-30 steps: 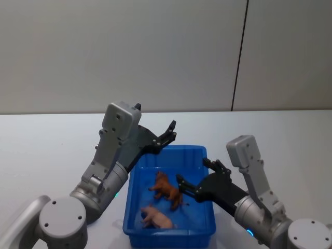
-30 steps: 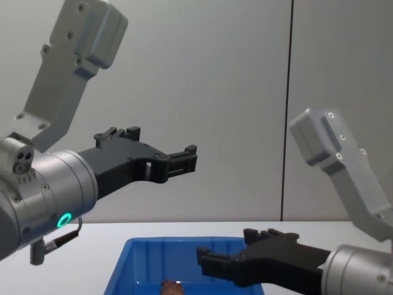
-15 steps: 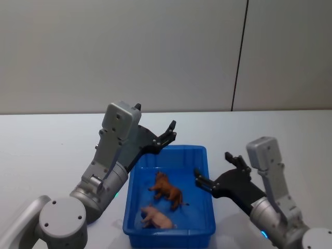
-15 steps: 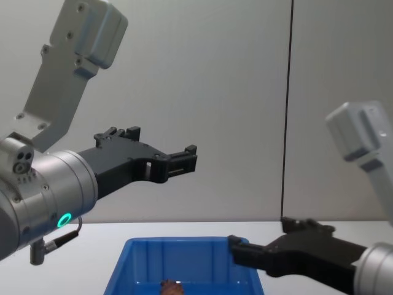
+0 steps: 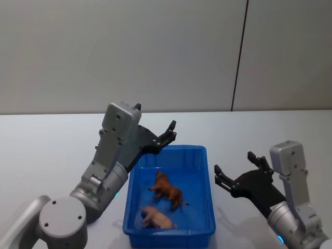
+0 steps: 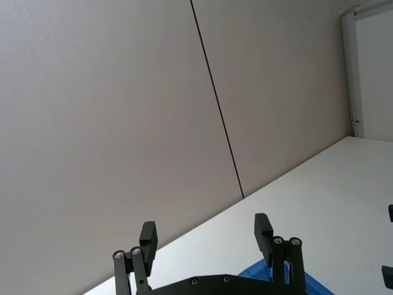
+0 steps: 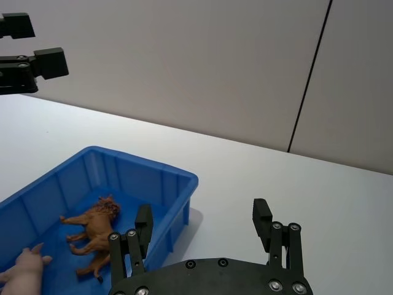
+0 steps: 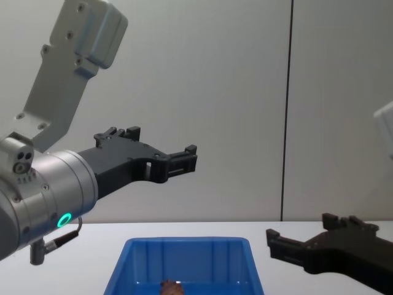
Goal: Pick up the two dolls from the table and place them into the box.
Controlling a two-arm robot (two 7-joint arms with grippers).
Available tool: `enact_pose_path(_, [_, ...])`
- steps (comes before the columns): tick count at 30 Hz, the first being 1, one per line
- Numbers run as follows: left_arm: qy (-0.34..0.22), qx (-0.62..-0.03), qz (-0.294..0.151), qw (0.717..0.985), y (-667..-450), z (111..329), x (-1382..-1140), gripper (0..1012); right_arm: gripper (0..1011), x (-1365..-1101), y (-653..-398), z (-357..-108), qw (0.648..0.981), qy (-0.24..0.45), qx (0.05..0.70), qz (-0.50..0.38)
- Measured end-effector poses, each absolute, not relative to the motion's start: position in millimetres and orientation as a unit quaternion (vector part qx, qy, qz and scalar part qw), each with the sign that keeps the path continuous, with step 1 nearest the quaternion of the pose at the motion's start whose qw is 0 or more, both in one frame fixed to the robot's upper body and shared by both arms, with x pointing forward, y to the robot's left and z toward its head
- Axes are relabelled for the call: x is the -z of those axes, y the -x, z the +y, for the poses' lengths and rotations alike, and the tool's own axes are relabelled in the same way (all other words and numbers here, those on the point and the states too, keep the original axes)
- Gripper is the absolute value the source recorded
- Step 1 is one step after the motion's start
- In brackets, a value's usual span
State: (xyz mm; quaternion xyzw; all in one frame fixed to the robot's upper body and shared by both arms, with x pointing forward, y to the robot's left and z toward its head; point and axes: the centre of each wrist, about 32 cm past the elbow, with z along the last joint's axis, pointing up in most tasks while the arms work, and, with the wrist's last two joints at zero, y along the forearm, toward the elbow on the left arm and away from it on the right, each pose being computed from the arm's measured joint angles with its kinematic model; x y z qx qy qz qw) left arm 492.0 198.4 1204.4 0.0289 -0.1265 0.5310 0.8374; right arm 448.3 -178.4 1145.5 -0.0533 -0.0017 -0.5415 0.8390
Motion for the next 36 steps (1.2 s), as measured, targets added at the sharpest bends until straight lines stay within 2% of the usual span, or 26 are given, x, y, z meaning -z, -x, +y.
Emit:
enact_pose_path(16, [-0.039, -0.541, -0.109, 0.833, -489, 205, -1203, 1001, 1001, -1145, -442, -185, 0.828, 0.050, 0.559, -0.004])
enact_pose_path(36, [-0.077, -0.589, -0.019, 0.805, -472, 235, -1193, 1001, 1001, -1145, -440, -187, 0.824, 0.050, 0.564, -0.005])
